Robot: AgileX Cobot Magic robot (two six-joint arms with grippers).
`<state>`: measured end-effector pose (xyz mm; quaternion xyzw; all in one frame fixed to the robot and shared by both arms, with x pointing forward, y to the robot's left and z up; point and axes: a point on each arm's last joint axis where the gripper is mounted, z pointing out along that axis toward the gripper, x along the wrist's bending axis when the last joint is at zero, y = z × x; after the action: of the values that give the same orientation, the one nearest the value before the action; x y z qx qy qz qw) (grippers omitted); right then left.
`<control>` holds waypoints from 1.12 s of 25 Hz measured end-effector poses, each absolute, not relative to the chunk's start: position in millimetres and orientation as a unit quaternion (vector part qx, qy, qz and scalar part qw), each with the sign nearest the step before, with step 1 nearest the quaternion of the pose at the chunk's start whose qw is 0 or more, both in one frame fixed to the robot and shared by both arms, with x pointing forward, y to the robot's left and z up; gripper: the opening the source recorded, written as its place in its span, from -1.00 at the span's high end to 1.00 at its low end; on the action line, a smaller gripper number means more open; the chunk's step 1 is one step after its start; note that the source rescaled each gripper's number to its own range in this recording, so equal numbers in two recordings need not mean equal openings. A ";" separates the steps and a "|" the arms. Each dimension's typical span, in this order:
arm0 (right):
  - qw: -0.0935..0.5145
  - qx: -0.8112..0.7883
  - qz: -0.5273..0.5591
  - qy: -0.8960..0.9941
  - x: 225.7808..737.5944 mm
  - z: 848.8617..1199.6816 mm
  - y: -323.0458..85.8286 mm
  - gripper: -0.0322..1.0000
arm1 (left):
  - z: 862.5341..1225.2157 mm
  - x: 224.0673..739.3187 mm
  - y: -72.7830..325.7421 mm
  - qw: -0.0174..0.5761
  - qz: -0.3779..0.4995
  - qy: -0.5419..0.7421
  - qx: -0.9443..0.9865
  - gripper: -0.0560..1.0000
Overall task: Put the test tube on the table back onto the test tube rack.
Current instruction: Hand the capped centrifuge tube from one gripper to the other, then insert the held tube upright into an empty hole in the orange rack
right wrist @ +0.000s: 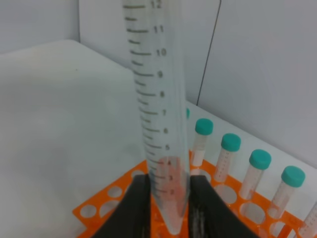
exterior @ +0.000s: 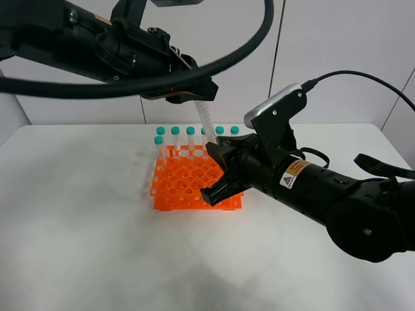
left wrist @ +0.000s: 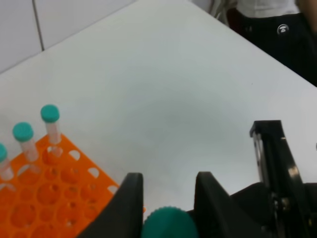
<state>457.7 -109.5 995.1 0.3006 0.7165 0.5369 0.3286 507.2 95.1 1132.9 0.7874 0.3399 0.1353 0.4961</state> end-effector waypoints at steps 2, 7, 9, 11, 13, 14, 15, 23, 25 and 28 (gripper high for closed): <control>0.330 0.300 0.539 0.715 457.6 996.3 -109.7 0.94 | 1133.5 506.8 94.4 0.500 0.134 0.334 0.788 0.88; 0.331 0.300 0.540 0.713 457.6 996.9 -109.8 0.94 | 1133.9 506.6 93.9 0.502 0.135 0.329 0.788 0.89; 0.331 0.300 0.540 0.713 457.6 996.9 -109.8 0.94 | 1133.9 506.6 93.9 0.502 0.135 0.328 0.789 0.89; 0.331 0.300 0.540 0.713 457.6 996.9 -109.8 0.94 | 1133.9 506.6 93.9 0.502 0.136 0.328 0.789 0.89; 0.331 0.298 0.540 0.714 457.4 996.9 -109.7 0.94 | 1134.0 506.6 93.9 0.502 0.136 0.328 0.788 0.89; 0.331 0.295 0.541 0.715 457.2 997.0 -109.3 0.94 | 1134.0 506.6 93.9 0.502 0.136 0.328 0.789 0.89; 0.331 0.291 0.541 0.716 456.9 997.0 -108.8 0.94 | 1134.0 506.6 93.9 0.502 0.136 0.328 0.789 0.89; 0.317 0.267 0.548 0.726 453.6 996.8 -104.9 -0.08 | 1134.6 506.7 93.5 0.506 0.133 0.332 0.785 0.89; 0.315 0.269 0.550 0.725 453.5 996.8 -104.8 -0.15 | 1134.7 506.7 93.5 0.507 0.132 0.332 0.785 0.89; 0.312 0.270 0.551 0.725 453.3 996.8 -104.6 -0.16 | 1134.8 506.7 93.4 0.507 0.132 0.333 0.784 0.89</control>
<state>453.3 -104.6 996.8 0.2701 0.7250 0.5513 0.3123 506.7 93.4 1134.8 0.7839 0.3326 0.1322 0.5073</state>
